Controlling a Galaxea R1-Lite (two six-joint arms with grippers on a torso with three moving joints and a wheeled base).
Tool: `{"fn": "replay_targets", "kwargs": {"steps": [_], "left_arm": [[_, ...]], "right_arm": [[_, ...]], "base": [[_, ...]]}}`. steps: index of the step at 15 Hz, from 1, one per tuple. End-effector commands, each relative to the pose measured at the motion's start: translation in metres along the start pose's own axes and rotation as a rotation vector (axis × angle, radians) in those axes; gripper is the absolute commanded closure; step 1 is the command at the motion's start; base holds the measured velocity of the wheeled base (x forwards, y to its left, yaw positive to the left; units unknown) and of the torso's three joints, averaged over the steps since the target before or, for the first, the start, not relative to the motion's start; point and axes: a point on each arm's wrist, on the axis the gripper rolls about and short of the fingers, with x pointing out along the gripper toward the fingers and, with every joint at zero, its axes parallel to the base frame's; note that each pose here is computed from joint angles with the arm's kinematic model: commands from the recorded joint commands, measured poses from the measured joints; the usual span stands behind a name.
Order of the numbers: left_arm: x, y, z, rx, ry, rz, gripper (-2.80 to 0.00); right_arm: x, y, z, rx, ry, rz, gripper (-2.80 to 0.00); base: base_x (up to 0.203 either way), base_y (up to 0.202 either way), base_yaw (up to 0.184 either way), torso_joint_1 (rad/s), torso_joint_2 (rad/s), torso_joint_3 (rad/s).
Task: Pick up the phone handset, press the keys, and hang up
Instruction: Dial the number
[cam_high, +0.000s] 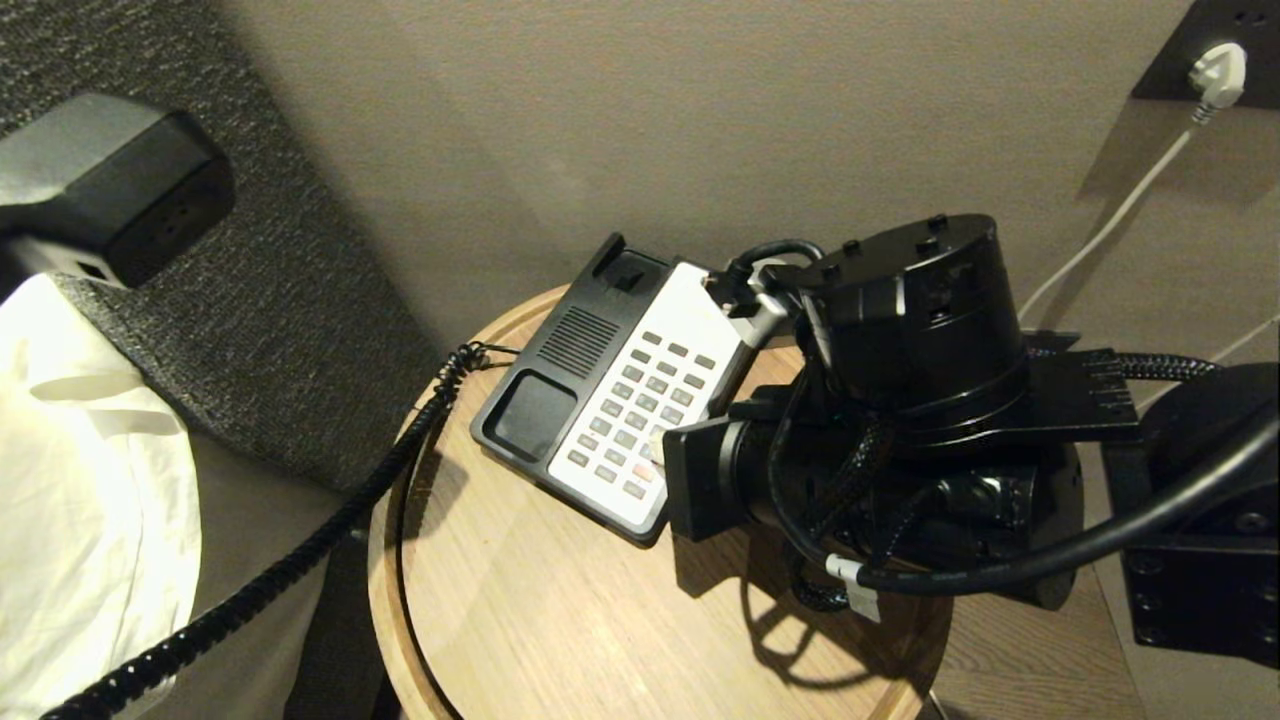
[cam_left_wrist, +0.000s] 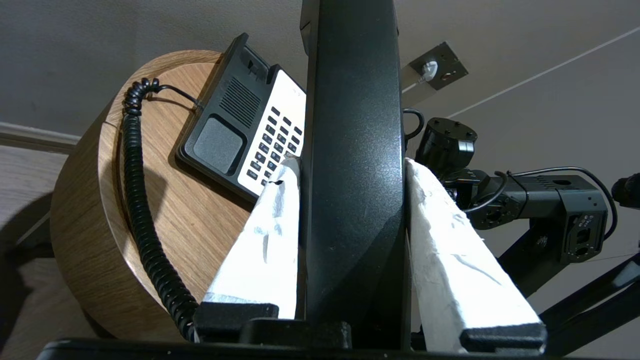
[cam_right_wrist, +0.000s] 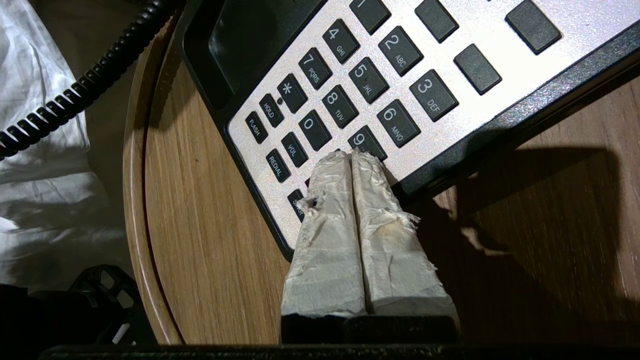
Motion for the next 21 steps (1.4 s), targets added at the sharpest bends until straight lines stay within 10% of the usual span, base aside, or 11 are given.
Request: {"fn": "replay_targets", "kwargs": {"steps": [1, 21], "left_arm": [[0.000, 0.000, 0.000, -0.004, -0.002, -0.002, 0.00], [0.000, 0.001, -0.001, -0.004, 0.002, 0.001, 0.00]], "right_arm": [[0.001, 0.000, 0.000, 0.002, -0.001, -0.002, 0.00], [-0.002, -0.021, 0.025, 0.049, -0.080, -0.057, 0.00]], "base": [[0.000, 0.000, 0.000, 0.000, 0.00, 0.000], [0.000, 0.000, 0.000, 0.000, 0.00, 0.000]]}}
